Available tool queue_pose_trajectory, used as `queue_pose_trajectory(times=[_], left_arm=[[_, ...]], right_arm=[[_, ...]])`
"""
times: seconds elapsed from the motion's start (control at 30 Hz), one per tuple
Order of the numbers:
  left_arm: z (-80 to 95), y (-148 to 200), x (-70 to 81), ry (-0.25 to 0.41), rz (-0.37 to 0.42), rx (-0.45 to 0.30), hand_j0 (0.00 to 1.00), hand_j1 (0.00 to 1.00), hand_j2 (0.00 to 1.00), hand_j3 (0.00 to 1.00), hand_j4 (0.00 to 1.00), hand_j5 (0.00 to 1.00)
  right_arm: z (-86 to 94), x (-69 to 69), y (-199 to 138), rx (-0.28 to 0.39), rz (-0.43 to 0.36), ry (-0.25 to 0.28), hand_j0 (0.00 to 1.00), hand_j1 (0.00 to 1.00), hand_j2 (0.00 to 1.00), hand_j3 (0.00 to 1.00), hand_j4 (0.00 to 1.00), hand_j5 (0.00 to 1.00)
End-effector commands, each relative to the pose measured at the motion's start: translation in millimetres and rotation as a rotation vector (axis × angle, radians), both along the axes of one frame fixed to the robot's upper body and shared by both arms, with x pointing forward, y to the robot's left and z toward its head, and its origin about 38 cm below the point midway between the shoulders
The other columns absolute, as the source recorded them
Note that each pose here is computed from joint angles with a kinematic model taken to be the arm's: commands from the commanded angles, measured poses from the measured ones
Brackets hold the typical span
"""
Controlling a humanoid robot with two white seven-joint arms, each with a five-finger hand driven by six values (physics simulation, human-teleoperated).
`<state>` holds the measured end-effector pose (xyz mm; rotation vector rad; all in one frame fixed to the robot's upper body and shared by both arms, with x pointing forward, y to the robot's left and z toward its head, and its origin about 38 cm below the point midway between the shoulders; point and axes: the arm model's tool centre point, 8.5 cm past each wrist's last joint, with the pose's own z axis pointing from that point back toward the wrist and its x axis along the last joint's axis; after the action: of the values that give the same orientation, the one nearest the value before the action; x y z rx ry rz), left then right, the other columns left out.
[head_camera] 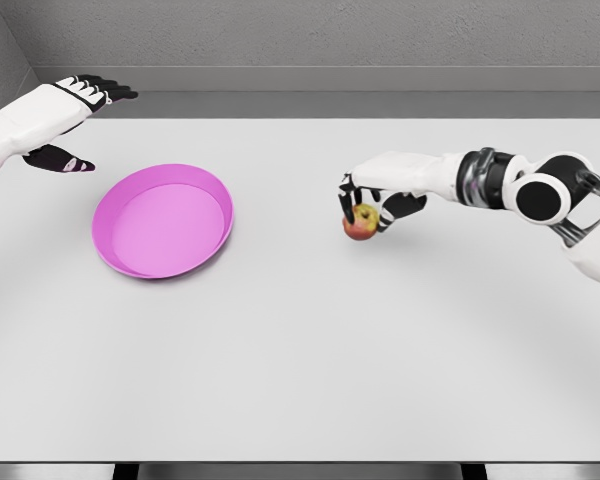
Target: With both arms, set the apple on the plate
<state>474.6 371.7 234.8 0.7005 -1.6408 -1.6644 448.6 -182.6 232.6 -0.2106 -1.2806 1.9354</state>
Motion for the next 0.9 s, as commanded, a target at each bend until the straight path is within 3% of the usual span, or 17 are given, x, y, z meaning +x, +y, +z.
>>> queue_pose_trajectory(times=[0.0,0.43,0.47,0.5,0.53,0.7,0.77,0.8,0.87], left_arm=[[0.9,1,0.0,-0.001,0.002,-0.007,1.0,1.0,1.0,1.0,1.0,1.0],[1.5,0,-0.2,-0.003,-0.001,-0.007,1.0,1.0,1.0,1.0,1.0,1.0],[1.5,0,-0.2,-0.003,-0.001,-0.007,1.0,1.0,1.0,1.0,1.0,1.0],[1.5,0,-0.2,-0.003,-0.001,-0.007,1.0,1.0,1.0,1.0,1.0,1.0],[1.5,0,-0.2,-0.003,-0.001,-0.007,1.0,1.0,1.0,1.0,1.0,1.0],[1.5,0,-0.2,-0.003,-0.001,-0.007,1.0,1.0,1.0,1.0,1.0,1.0],[1.6,-1,0.2,-0.006,-0.002,-0.001,1.0,1.0,1.0,1.0,1.0,1.0],[1.6,-1,-0.1,-0.005,-0.004,0.005,1.0,1.0,1.0,1.0,1.0,1.0],[-0.1,-14,-1.7,-0.019,-0.04,0.071,1.0,1.0,1.0,1.0,1.0,1.0]], right_arm=[[5.1,-3.1,7,0.011,0.02,-0.011,0.3,0.3,0.3,0.3,0.3,0.3],[6.0,-7.2,34,0.037,0.07,-0.009,0.3,0.3,0.3,0.3,0.3,0.3],[6.0,-7.2,34,0.037,0.07,-0.009,0.34,0.34,0.34,0.34,0.34,0.34],[5.9,-7.1,34,0.037,0.069,-0.009,0.56,0.56,0.56,0.56,0.56,0.56],[6.0,-7.3,35,0.038,0.071,-0.009,1.0,1.0,1.0,1.0,1.0,1.0],[8.8,-9.5,35,0.04,0.082,-0.017,1.0,1.0,1.0,1.0,1.0,1.0],[13.3,-1.7,10,0.016,0.023,-0.031,1.0,1.0,1.0,1.0,1.0,1.0],[31.3,9.6,-34,0.017,-0.082,-0.069,1.0,1.0,1.0,1.0,1.0,1.0],[48.1,19.5,-107,0.003,-0.252,-0.103,1.0,1.0,1.0,1.0,1.0,1.0]])
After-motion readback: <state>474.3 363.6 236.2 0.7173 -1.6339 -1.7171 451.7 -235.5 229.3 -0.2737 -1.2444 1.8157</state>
